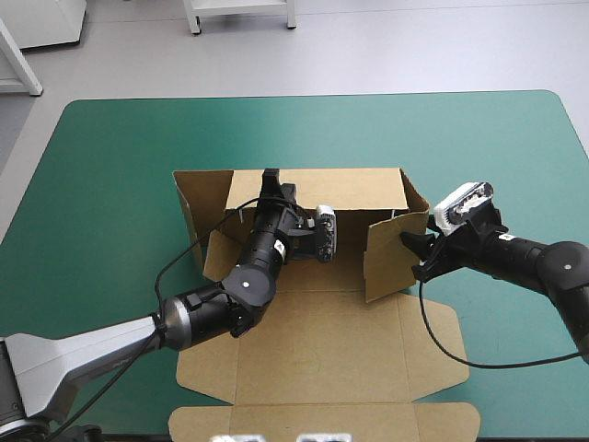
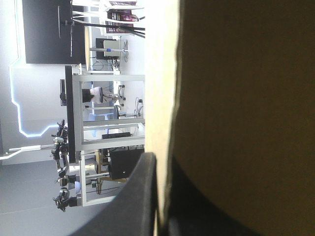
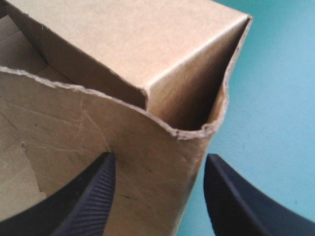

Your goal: Fold the box

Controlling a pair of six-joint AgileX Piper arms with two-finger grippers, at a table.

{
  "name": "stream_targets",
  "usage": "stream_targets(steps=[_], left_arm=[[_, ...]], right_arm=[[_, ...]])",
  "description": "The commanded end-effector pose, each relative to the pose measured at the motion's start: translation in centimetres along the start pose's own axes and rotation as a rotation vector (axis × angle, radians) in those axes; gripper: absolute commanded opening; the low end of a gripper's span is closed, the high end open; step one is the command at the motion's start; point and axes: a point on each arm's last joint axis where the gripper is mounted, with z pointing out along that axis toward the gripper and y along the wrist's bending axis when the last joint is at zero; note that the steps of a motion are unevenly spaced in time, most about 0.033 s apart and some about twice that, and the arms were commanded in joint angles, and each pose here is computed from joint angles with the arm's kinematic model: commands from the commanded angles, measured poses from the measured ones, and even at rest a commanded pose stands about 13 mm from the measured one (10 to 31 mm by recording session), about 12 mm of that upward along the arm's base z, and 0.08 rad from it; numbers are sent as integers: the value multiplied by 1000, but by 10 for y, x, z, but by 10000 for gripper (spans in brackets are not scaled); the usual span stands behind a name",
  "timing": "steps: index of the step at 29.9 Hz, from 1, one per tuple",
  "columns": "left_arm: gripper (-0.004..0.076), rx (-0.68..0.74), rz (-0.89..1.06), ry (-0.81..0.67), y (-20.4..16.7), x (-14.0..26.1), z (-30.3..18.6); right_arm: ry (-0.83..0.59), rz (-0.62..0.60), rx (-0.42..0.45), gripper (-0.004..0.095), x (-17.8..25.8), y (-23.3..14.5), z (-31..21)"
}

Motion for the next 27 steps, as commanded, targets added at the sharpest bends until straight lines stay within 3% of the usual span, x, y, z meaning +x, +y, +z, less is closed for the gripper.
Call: stream_targets(steps=[1, 11, 23, 27], left_arm=[[-8, -70, -40, 21, 19, 4, -7], [-8, -87, -50, 40, 22, 5, -7], [-8, -92, -63, 28, 26, 3, -8], [-8, -89, -62, 21, 26, 2, -8]], right_arm=[[-76, 23, 10, 620, -12, -4, -1], [-80, 0, -70, 603, -16, 15, 10], [-137, -36, 78, 598, -26, 20, 19], [-118, -29, 76, 598, -23, 18, 25]])
